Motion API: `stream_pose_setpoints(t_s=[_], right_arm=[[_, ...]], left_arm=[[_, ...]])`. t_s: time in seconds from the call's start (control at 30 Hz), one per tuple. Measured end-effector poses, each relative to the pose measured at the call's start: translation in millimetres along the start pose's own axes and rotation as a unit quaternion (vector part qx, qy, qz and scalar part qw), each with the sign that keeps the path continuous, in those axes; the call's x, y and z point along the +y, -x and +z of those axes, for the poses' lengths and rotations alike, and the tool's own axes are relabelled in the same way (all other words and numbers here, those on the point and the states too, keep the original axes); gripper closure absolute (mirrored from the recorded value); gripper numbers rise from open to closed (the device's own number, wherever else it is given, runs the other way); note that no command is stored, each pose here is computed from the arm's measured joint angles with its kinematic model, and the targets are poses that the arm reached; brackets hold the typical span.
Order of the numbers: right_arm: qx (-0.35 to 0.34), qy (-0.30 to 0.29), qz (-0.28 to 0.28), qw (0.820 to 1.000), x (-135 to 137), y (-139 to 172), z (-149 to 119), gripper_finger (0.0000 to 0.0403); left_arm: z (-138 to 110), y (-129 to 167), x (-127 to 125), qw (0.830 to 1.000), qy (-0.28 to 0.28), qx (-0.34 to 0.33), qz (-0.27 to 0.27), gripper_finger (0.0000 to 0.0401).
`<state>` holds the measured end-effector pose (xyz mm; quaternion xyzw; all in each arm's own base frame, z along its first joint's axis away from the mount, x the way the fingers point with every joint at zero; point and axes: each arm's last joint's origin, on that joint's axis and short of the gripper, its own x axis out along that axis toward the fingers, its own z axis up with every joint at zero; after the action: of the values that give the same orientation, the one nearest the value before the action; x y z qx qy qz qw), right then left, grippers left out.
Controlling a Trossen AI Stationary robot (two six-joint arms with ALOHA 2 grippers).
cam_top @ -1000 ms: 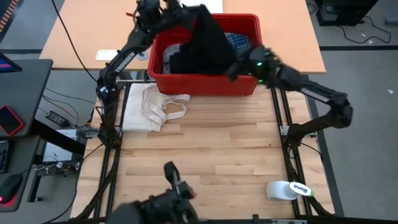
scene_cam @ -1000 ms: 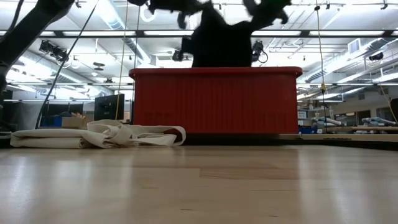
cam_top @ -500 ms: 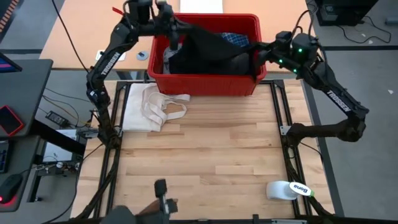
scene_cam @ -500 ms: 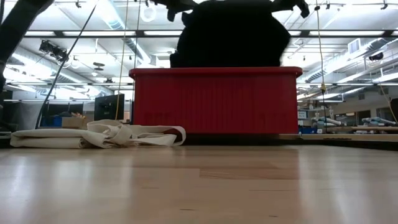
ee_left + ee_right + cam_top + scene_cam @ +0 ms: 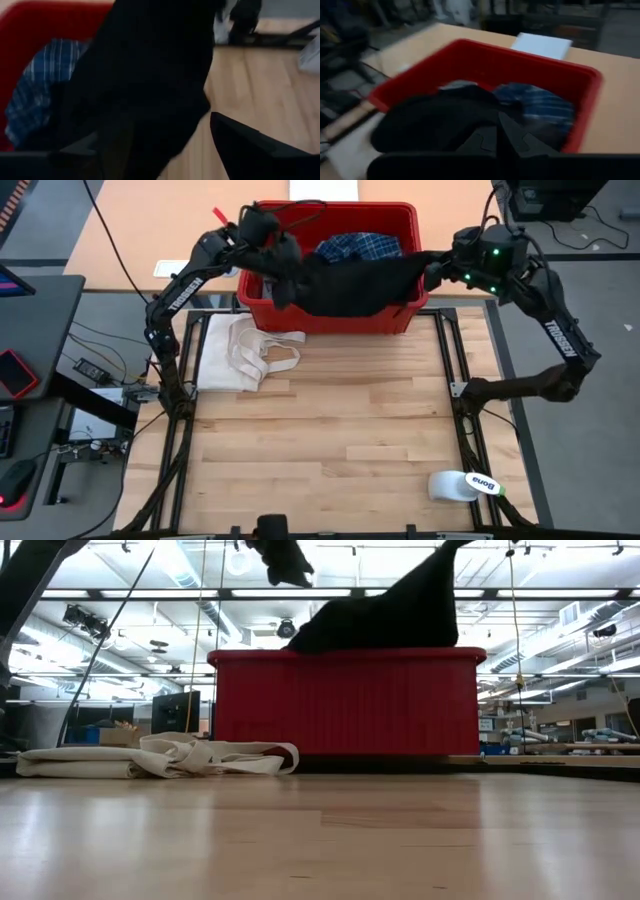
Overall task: Fold Laundry from Bin
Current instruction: Fold the black shirt
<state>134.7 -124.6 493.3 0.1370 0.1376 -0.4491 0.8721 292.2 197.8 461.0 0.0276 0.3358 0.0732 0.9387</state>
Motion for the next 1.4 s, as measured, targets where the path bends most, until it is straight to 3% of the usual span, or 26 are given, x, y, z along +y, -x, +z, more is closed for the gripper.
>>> stream_pose_setpoints(t_s=[0.17,0.4,0.6,0.73,0.97,1.13,1.4], right_arm=[[0.018,-0.009,-0.085,0.996,-1.4,-11.0,3.8,0.0398],[0.058,-0.006,-0.082,0.995,4.5,-40.8,-0.5,0.0398],[0.071,0.009,-0.075,0.995,6.1,-50.8,-2.0,0.0397],[0.071,0.014,-0.076,0.995,5.7,-50.4,-1.8,0.0397],[0.069,0.013,-0.08,0.994,1.5,-51.2,-0.5,0.0396],[0.065,0.009,-0.068,0.996,0.5,-51.8,0.9,0.0396],[0.036,0.0,-0.039,0.999,3.2,-52.8,7.1,0.0395]], left_arm=[[-15.3,-22.0,-16.3,0.995,-0.021,0.096,-0.009,0.0133],[-46.1,-58.5,-31.7,0.975,-0.028,0.218,-0.027,0.0148],[-62.2,-87.9,-36.3,0.955,-0.081,0.279,0.067,0.0161],[-55.6,-87.0,-47.4,0.955,-0.115,0.264,0.066,0.0172],[-37.6,-61.0,-56.5,0.963,-0.17,0.194,0.085,0.0194],[-30.0,-54.1,-45.7,0.964,-0.19,0.15,0.113,0.02],[-39.8,-62.0,-23.5,0.958,-0.203,0.17,0.106,0.02]])
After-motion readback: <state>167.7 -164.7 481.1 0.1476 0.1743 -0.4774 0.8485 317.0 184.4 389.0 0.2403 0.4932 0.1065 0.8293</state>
